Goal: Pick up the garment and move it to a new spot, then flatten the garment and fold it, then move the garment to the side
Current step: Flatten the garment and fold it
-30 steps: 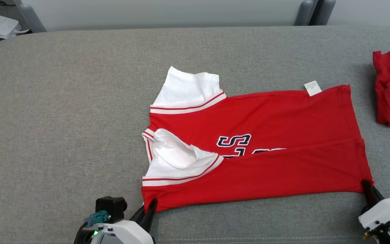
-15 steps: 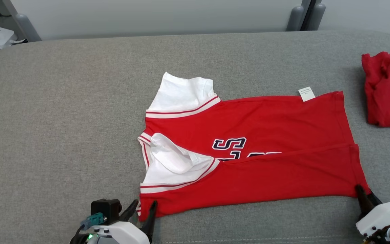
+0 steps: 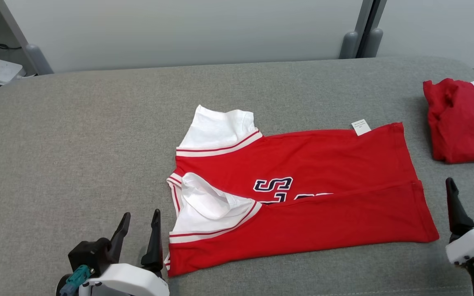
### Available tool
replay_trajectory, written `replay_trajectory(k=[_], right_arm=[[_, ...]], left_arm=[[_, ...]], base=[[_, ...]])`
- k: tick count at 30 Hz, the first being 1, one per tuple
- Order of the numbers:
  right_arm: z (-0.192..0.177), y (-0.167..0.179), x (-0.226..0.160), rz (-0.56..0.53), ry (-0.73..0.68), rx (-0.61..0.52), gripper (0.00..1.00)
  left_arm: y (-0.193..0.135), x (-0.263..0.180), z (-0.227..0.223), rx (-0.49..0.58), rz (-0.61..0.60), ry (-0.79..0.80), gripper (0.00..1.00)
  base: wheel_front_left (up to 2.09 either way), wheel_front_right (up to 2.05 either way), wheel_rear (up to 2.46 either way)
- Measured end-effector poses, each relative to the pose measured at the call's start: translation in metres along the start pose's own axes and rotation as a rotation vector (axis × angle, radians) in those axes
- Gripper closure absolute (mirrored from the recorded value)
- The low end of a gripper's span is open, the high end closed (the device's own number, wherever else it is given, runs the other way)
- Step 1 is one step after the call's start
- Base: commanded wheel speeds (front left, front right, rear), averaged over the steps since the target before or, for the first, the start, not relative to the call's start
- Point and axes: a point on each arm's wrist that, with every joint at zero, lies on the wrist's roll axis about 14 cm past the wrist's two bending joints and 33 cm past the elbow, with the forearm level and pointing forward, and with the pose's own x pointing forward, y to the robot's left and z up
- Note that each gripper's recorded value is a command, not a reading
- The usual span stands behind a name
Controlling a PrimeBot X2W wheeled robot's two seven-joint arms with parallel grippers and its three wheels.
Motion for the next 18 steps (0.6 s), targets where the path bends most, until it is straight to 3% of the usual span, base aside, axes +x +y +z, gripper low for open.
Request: replay_trajectory(k=[9, 18], right_arm=[[-0.017, 0.016, -0.016, 0.02, 0.011, -0.058, 0.0], [-0.001, 0.022, 0.042, 0.008, 0.044, -0.1, 0.0]], left_arm=[[-0.018, 0.017, 0.019, 0.022, -0.034, -0.09, 0.0], [-0.056, 0.083, 0.036, 0.054, -0.151, -0.068, 0.0]], base=[[0.0, 0.0, 0.0], [0.0, 0.0, 0.0]])
